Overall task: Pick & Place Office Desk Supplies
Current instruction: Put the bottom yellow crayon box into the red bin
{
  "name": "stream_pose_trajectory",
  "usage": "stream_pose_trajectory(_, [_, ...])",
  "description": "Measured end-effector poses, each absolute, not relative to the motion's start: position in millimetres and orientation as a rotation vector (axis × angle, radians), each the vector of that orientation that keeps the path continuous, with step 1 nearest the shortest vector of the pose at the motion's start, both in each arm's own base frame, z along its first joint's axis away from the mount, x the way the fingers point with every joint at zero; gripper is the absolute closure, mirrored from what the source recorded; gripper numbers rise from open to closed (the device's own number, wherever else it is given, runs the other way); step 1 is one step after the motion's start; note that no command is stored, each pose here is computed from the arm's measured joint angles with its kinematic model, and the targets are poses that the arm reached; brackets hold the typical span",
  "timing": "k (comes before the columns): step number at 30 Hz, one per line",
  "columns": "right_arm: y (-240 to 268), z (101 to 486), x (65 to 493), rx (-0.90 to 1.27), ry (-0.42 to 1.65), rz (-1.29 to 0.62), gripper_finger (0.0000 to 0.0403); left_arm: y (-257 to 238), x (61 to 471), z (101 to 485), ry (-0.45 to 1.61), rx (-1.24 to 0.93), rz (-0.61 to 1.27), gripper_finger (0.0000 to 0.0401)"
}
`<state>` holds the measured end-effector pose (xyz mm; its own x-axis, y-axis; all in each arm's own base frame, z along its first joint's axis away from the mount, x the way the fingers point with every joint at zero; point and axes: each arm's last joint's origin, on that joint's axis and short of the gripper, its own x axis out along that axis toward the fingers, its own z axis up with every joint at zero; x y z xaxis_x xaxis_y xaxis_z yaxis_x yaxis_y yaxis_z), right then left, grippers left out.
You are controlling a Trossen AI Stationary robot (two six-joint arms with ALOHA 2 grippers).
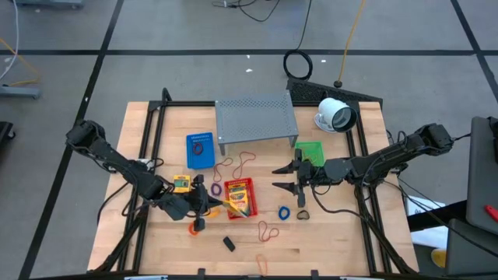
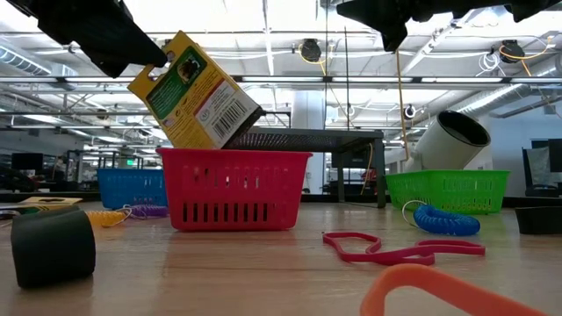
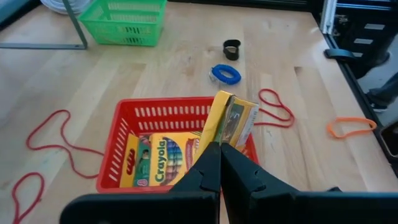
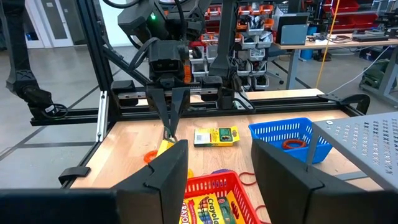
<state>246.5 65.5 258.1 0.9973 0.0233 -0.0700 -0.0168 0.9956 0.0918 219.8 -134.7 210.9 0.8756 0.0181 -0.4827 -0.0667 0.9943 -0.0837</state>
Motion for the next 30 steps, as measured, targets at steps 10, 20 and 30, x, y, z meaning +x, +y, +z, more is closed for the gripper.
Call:
stream_pose_trajectory(10, [65.5,257.6,246.5,0.090,0.076,0.020,0.0236,-134.5,219.5,210.6,0.507,-0.120,0.050,0.0398])
stream_pose_trajectory(20, [65.5,257.6,246.5,0.090,0.076,0.020,0.0236,-132.5,217.7,206.9,0.543,-0.164,0.082,0.0378])
stream_pose_trajectory(30, [65.5,257.6,246.5,0.090,0.076,0.020,0.0236,-133.4,217.5,206.7,0.555,-0.176,0.056,0.0375])
